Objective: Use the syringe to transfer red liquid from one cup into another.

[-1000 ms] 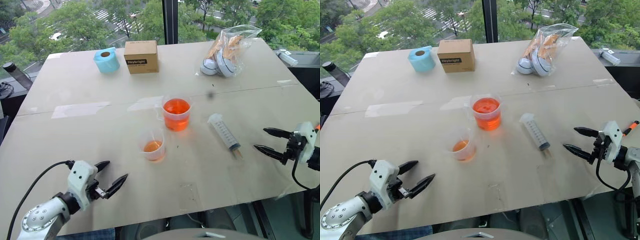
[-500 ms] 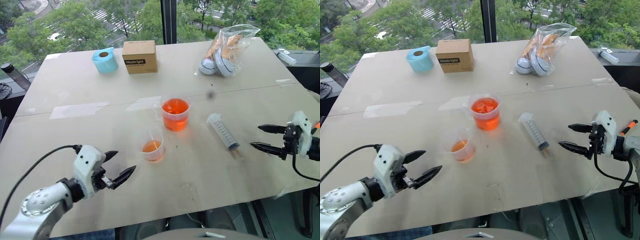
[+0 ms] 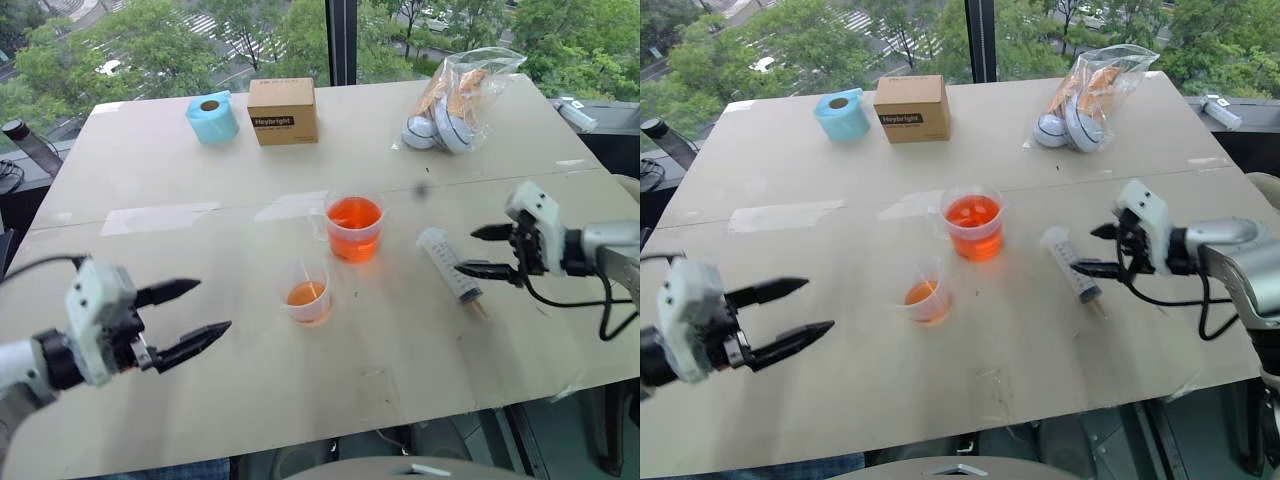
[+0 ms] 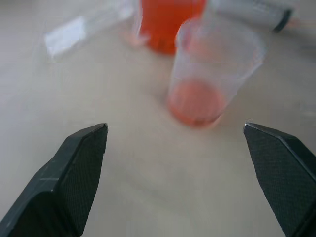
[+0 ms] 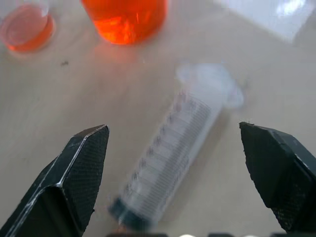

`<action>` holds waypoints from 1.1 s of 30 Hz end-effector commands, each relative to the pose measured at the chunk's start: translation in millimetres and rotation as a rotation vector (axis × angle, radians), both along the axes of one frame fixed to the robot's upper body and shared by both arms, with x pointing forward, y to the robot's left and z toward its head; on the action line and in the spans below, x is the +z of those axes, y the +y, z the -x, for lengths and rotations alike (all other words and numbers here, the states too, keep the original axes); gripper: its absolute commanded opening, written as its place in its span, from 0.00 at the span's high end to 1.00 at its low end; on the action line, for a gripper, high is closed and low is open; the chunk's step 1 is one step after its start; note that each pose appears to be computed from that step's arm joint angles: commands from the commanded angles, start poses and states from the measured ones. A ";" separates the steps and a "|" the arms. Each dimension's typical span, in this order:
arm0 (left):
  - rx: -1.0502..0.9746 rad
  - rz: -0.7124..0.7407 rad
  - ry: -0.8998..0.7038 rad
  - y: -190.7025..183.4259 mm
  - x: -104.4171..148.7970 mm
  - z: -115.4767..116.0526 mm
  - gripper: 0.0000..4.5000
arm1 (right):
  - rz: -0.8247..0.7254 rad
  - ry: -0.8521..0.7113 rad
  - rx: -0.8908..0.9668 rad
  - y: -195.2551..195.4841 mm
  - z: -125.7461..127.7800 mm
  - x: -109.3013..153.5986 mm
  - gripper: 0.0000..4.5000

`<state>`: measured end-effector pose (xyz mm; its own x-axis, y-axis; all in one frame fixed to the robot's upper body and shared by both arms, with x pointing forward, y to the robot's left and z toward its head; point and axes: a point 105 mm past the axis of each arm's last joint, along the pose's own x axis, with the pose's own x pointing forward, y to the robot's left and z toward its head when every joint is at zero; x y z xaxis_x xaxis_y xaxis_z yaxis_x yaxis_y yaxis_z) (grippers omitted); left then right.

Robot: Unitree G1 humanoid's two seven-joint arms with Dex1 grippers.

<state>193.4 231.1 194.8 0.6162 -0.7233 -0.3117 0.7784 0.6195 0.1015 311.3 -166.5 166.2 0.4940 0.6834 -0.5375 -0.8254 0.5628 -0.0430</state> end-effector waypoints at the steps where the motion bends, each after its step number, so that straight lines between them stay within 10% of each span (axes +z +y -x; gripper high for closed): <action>1: -0.136 0.018 -0.065 -26.5 36.0 1.9 0.00 | 0.064 0.083 -0.084 7.9 -0.7 -0.6 0.01; 10: -0.344 -0.052 -0.154 -53.8 71.7 -3.5 0.00 | 0.153 0.306 -0.291 20.5 -15.1 -13.5 0.01; 24: -0.341 -0.117 -0.160 -56.1 55.5 4.2 0.00 | 0.277 0.435 -0.385 44.3 -48.8 -23.8 0.01; 30: -0.336 -0.127 -0.170 -55.4 52.4 4.5 0.00 | 0.328 0.463 -0.376 46.0 -46.3 -31.8 0.62; 33: -0.321 -0.122 -0.179 -53.8 51.7 1.3 0.00 | 0.266 0.447 -0.360 52.8 -50.1 -15.3 0.67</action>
